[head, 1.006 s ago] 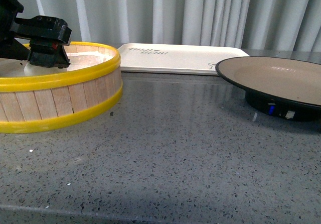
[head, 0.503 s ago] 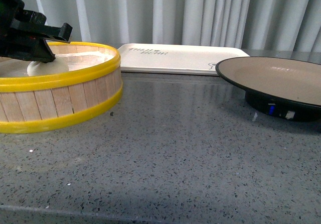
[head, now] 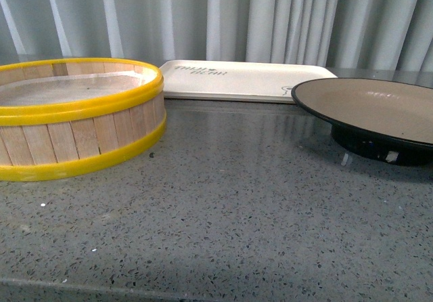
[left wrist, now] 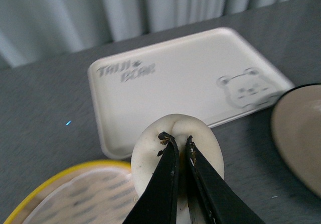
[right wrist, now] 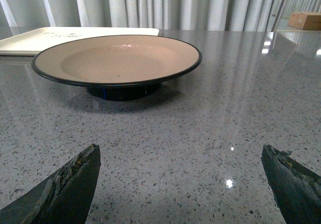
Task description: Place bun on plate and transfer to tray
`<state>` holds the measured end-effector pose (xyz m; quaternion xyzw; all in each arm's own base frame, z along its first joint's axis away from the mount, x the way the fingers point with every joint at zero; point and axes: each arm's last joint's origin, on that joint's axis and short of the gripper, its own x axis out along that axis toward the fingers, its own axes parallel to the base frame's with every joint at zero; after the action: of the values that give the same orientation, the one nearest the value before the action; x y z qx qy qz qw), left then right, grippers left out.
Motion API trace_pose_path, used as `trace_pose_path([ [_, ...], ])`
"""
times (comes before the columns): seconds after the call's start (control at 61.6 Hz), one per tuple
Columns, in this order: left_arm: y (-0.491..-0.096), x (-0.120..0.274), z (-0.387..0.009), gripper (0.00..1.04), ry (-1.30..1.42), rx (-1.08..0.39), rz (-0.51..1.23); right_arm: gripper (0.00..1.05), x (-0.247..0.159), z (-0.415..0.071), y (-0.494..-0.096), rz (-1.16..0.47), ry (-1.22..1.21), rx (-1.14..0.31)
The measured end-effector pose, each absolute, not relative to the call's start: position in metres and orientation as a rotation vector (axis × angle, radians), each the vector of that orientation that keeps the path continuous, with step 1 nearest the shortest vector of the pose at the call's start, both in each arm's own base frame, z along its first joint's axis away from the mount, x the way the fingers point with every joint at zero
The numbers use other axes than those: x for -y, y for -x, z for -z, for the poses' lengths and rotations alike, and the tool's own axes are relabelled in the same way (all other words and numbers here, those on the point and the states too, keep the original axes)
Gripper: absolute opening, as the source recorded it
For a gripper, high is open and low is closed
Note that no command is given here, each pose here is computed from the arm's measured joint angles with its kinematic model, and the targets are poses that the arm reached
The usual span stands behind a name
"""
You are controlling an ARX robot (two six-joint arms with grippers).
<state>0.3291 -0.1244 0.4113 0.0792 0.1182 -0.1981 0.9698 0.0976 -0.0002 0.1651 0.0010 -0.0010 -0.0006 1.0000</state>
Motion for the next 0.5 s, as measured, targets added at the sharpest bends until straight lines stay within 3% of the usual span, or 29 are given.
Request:
trace_pose_path([
  [0.146, -0.317, 0.182, -0.422, 0.04, -0.167, -0.19, 0.557, 0.96, 0.0, -0.165, -0.098, 0.001, -0.002, 0.002],
  [0.276, -0.317, 0.248, -0.393, 0.04, -0.216, -0.232, 0.678, 0.96, 0.0, -0.165, -0.098, 0.001, -0.002, 0.002],
  [0.503, -0.3, 0.305, -0.367, 0.04, -0.264, -0.259, 0.801, 0.96, 0.0, -0.165, -0.098, 0.001, -0.002, 0.002],
])
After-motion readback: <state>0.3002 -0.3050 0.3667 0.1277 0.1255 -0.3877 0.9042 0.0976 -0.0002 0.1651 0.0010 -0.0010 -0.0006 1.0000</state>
